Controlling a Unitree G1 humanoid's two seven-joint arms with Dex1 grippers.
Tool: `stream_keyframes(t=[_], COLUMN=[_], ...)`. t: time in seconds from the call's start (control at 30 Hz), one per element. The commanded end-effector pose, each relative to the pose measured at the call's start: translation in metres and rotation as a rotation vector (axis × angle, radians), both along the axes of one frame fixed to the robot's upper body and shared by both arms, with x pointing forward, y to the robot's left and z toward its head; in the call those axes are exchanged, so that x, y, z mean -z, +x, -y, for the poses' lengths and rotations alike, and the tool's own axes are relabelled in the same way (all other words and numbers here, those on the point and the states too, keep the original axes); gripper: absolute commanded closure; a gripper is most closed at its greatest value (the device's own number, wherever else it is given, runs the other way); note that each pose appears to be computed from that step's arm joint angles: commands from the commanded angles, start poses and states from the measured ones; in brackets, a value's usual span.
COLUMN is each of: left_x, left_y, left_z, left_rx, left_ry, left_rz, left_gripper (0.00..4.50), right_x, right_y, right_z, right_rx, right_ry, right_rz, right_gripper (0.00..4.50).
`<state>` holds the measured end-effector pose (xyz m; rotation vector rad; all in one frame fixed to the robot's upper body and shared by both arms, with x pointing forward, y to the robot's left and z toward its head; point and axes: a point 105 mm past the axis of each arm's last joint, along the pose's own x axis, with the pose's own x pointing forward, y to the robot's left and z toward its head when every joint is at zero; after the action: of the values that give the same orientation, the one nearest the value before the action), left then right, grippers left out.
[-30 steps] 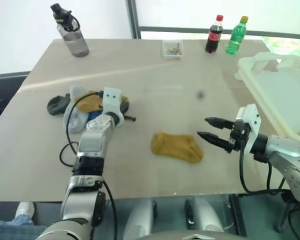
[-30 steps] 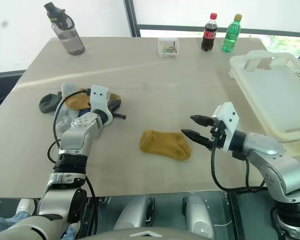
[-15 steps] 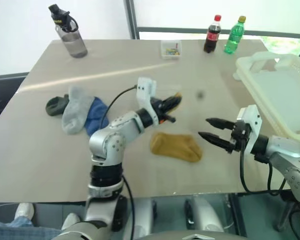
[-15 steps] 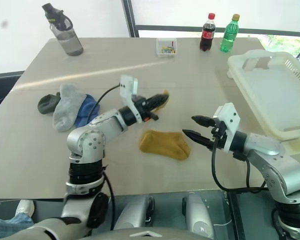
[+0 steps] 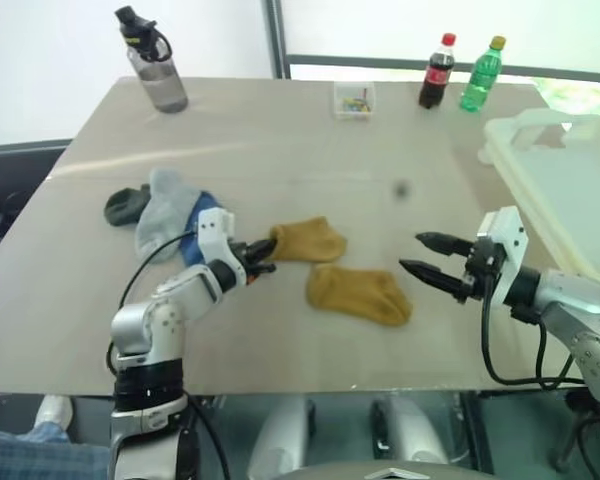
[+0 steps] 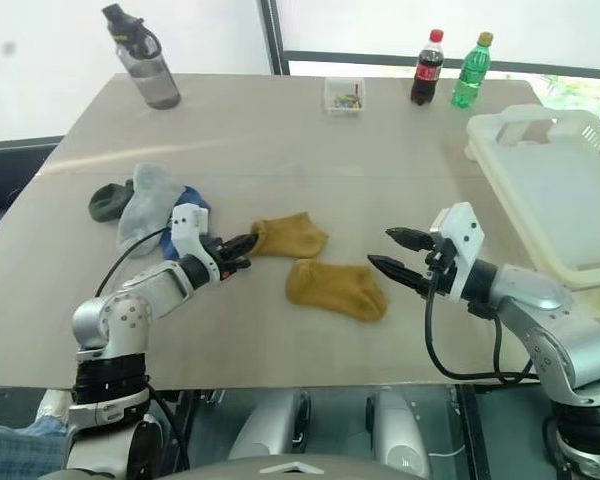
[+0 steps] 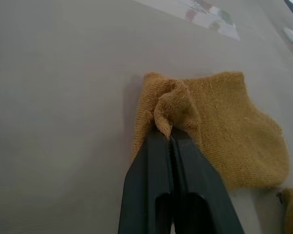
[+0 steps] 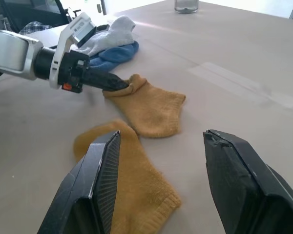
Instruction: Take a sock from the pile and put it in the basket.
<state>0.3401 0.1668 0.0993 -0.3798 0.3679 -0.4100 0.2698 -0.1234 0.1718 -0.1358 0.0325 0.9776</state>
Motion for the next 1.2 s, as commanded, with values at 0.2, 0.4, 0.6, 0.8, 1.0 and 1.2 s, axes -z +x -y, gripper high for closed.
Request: stream_keyframes(t=[0.2, 0.4, 0.6, 0.8, 1.0, 1.2], left_x=[0.023, 0.02, 0.018, 0.017, 0.018, 0.018], left_y=[-0.011, -0.009, -0.009, -0.011, -0.012, -0.012], left_z=[0.024, 0.037, 0.043, 0.045, 0.045, 0.046], left_rx=[0.08, 0.1, 0.113, 0.117, 0.113, 0.114], left_ry=[0.009, -0.012, -0.026, -0.025, -0.028, -0.025], left_rz=[-0.057, -0.051, -0.045, -0.041, -0.041, -0.04], left_gripper=[4.48, 4.48, 4.48, 4.48, 4.48, 4.5], right_x=[0.006, 0.029, 0.039, 0.051, 0.063, 0.071], right_y=[0.016, 0.035, 0.054, 0.062, 0.065, 0.065], right_z=[-0.02, -0.037, -0.066, -0.074, -0.067, -0.068], right_rx=[0.052, 0.132, 0.194, 0.243, 0.275, 0.276], right_ry=[-0.025, -0.027, 0.075, 0.044, -0.064, -0.125], right_rz=[-0.03, -0.208, -0.335, -0.366, -0.331, -0.322], right_gripper=[1.76, 1.76, 1.76, 1.76, 1.76, 2.01])
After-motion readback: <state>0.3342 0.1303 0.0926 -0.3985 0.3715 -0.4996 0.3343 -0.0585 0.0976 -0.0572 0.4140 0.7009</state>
